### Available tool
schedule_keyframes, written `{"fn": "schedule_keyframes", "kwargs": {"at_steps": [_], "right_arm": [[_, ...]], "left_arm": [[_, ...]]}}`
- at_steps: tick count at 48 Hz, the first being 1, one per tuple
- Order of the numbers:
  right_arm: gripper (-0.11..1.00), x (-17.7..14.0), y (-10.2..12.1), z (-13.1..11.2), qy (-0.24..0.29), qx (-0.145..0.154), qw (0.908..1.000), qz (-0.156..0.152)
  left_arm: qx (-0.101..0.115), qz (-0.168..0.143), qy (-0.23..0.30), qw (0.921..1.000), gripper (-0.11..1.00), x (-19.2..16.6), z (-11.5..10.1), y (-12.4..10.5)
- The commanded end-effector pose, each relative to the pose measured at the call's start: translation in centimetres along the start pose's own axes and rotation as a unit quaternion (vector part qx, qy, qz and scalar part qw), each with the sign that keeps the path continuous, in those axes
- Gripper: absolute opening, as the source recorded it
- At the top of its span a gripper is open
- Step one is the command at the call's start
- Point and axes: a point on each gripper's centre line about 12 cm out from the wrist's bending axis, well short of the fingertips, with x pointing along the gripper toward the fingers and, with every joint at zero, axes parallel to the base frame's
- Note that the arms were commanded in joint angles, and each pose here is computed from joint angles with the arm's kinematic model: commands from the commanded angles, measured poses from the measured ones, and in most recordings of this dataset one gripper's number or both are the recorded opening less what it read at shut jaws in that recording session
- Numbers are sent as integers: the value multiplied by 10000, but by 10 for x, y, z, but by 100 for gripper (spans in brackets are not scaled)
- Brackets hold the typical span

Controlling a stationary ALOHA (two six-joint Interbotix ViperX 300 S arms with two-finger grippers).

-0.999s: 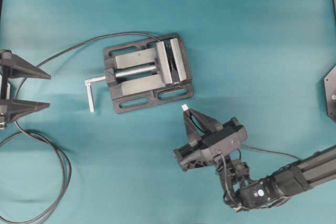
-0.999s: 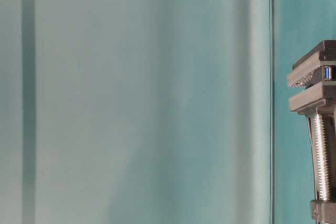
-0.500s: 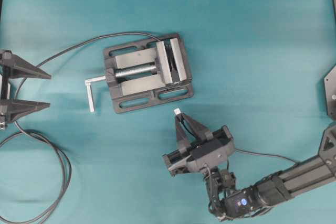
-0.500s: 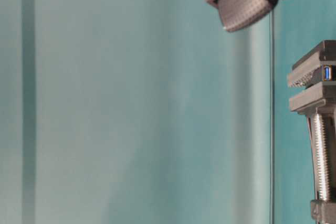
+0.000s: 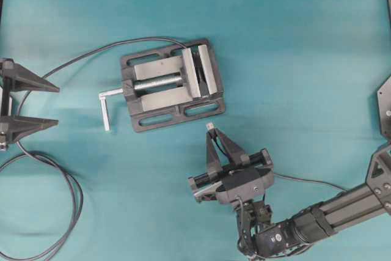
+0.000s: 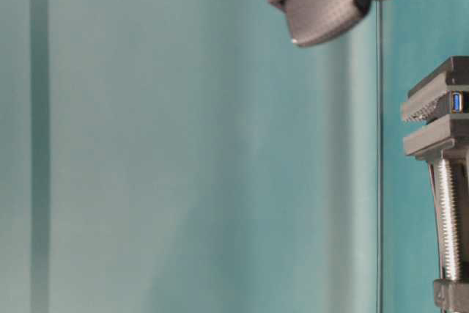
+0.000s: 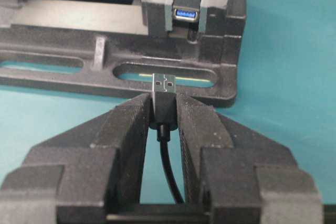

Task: Insert the USB cable into the fixed female connector.
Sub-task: 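Carry the plug with the right gripper to align with the vise port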

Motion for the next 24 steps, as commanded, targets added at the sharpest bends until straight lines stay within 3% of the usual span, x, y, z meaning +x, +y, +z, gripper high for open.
{"fn": "schedule_keyframes", "kwargs": {"at_steps": [1,24], "right_arm": [[21,-1,5,12,24,171,9998,-31],[21,18,8,19,38,290,9992,-268]], "left_arm": [[-23,-4,-38,10000,100,1,4,-1],[-23,-2,-31,10000,100,1,4,-1]]}}
